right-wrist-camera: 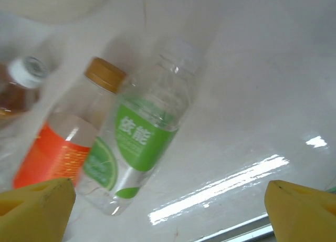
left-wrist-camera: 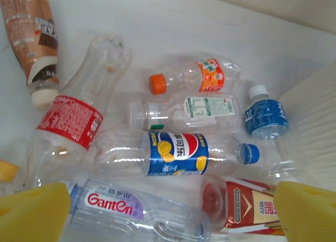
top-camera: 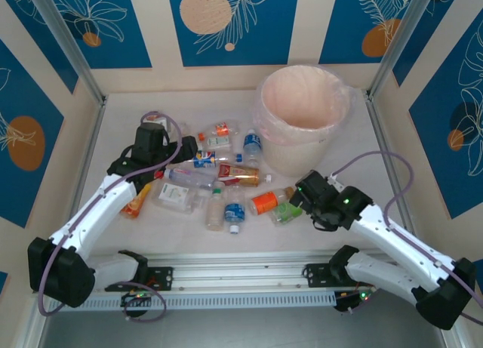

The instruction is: Put the plastic bottles in the bin

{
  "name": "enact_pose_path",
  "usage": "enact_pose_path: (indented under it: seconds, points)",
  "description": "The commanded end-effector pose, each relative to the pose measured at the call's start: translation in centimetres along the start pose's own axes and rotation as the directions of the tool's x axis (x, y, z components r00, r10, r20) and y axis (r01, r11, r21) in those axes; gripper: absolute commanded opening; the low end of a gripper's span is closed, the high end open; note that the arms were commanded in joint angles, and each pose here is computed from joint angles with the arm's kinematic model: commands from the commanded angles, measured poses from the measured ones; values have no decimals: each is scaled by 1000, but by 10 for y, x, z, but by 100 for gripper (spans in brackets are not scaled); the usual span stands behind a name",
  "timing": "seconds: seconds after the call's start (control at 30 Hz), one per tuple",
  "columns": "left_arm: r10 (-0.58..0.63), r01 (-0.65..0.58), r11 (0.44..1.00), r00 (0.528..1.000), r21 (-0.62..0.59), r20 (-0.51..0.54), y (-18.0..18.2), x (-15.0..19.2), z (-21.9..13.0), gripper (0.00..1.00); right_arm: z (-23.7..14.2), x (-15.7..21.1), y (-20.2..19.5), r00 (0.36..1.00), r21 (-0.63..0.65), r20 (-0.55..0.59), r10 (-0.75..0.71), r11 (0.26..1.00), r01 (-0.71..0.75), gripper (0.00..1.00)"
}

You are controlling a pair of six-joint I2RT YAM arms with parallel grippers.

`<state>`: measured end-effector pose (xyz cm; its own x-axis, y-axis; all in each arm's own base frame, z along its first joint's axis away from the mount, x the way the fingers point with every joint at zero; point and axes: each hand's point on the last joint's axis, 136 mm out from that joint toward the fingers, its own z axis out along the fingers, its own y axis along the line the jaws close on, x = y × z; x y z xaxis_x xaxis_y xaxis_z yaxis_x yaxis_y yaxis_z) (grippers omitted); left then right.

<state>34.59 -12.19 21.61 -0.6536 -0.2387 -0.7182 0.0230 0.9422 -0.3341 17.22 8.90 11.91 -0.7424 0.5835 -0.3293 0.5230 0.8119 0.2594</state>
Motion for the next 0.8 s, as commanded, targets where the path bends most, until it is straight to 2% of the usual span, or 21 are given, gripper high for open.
enact_pose_path:
  seconds: [0.0, 0.4, 0.6, 0.77]
  points:
    - [-18, 18, 1000, 1000, 3, -4, 2, 5, -2, 100, 20, 8, 21, 995, -79, -32, 89, 993, -92, 95]
    - [-13, 13, 1000, 1000, 3, -25, 4, 12, 9, 100, 64, 23, 37, 990, -6, -132, 49, 999, -50, 99]
    - [-6, 5, 1000, 1000, -1, -21, 5, 13, 10, 100, 76, 28, 32, 984, 38, -163, 67, 997, -62, 94]
    - [-5, 5, 1000, 1000, -9, -21, 6, 13, 11, 100, 83, 31, 24, 979, 73, -178, 94, 994, -82, 83]
